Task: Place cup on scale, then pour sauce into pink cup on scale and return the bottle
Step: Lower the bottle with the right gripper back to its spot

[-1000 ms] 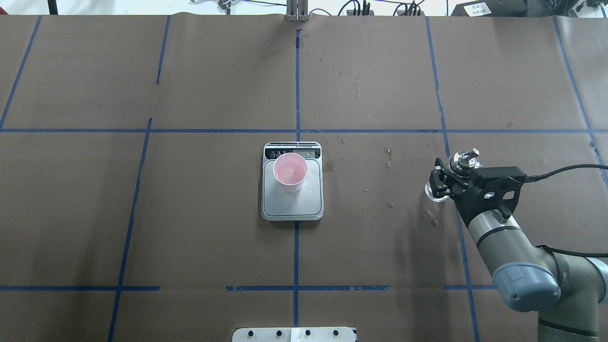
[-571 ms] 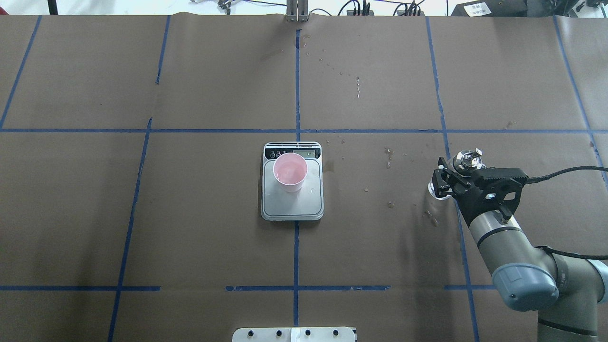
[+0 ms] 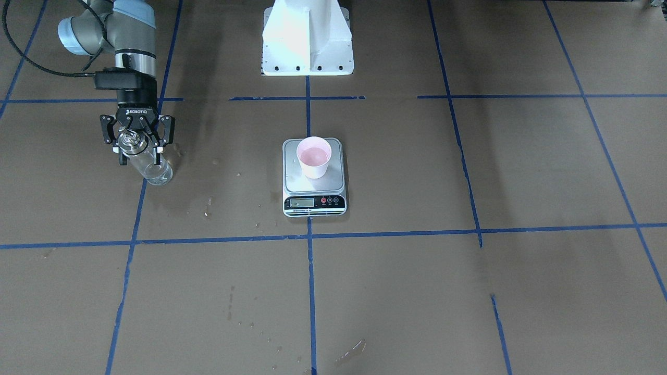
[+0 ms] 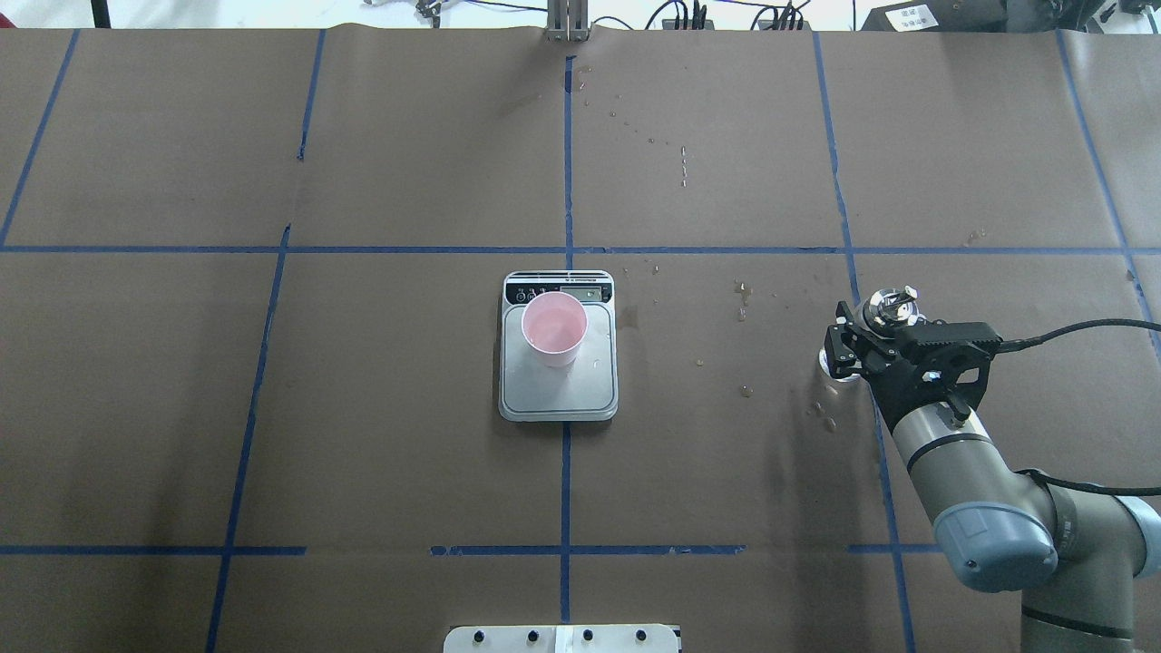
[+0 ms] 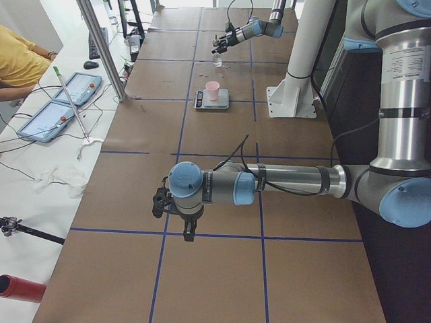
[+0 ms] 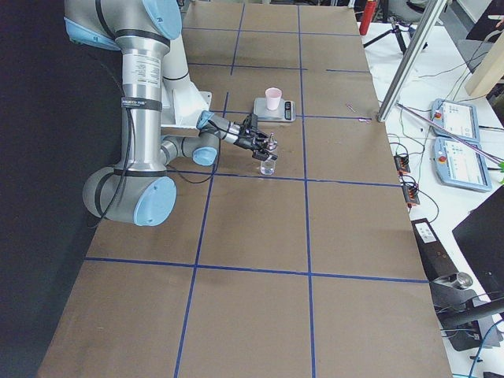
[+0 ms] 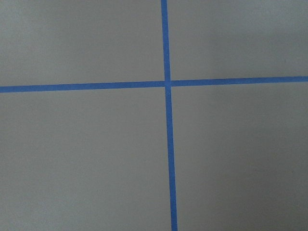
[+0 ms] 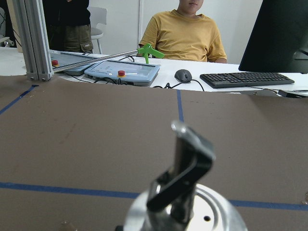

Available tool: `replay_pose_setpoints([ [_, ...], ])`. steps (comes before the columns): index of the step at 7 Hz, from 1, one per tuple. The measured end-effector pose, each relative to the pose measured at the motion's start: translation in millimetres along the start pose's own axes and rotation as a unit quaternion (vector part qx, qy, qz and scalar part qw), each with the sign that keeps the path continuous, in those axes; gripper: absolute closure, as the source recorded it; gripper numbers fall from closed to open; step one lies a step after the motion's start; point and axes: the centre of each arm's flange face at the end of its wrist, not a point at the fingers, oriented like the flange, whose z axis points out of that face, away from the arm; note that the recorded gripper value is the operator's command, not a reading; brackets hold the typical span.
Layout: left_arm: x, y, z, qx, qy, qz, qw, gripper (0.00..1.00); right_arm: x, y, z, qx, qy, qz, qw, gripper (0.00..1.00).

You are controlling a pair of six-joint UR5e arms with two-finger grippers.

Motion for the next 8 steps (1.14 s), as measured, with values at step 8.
replay_pose_setpoints([
  [8, 2.1, -2.4, -0.8, 0.001, 0.001, 0.003, 1.0, 0.0, -0.2, 0.4, -0.9, -0.001, -0.001, -0.006, 1.0, 0.0],
])
